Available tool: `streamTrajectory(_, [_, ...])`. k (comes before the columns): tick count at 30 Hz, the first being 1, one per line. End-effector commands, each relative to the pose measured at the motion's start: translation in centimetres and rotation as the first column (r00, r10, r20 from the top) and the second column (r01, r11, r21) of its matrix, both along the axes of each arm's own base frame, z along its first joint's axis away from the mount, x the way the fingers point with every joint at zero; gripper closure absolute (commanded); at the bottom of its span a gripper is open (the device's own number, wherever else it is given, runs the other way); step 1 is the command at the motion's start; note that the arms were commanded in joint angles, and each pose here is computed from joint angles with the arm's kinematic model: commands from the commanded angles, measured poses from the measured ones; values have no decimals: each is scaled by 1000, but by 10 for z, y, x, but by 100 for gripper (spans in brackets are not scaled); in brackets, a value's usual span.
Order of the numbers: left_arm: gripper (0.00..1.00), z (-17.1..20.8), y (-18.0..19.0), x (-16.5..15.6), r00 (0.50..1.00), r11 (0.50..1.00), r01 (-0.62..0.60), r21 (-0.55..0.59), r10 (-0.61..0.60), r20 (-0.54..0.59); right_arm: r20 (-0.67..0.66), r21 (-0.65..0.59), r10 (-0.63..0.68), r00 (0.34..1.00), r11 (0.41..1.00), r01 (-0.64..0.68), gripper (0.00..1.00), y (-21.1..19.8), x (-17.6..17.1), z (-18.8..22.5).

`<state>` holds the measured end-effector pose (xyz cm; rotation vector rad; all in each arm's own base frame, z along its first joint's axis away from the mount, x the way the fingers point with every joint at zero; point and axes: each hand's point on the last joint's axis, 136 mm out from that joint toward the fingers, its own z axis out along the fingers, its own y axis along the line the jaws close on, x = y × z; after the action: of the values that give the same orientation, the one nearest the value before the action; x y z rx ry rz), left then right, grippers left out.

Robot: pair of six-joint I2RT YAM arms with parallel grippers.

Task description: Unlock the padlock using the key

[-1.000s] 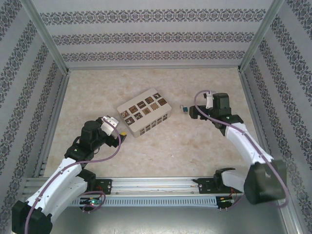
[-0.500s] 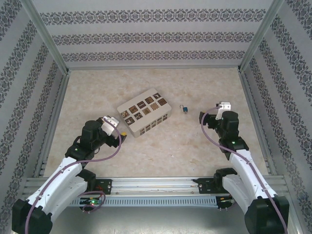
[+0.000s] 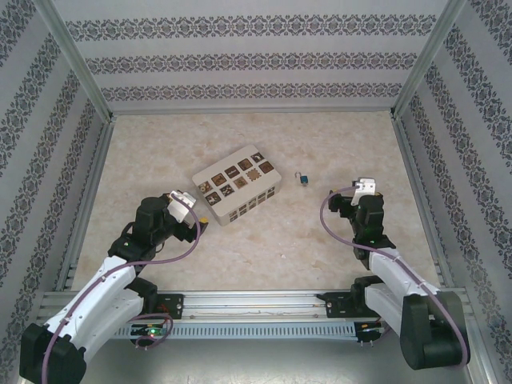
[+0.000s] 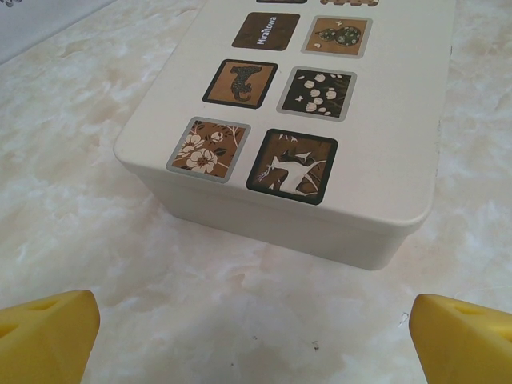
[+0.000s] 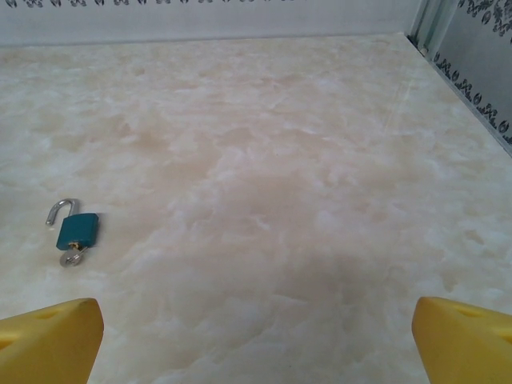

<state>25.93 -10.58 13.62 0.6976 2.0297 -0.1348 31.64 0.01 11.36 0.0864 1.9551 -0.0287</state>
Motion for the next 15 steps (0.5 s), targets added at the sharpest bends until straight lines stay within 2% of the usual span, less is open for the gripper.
streamTrajectory(1, [0,1,4,1,1000,1000,-5,14,5,-1,115,-10,4,993,1000,-3,2,-2,9,18])
streamTrajectory(15, [0,-1,2,0,1000,1000,-1,9,2,-15,226,10,55,972,998,-59,1,6,24,25])
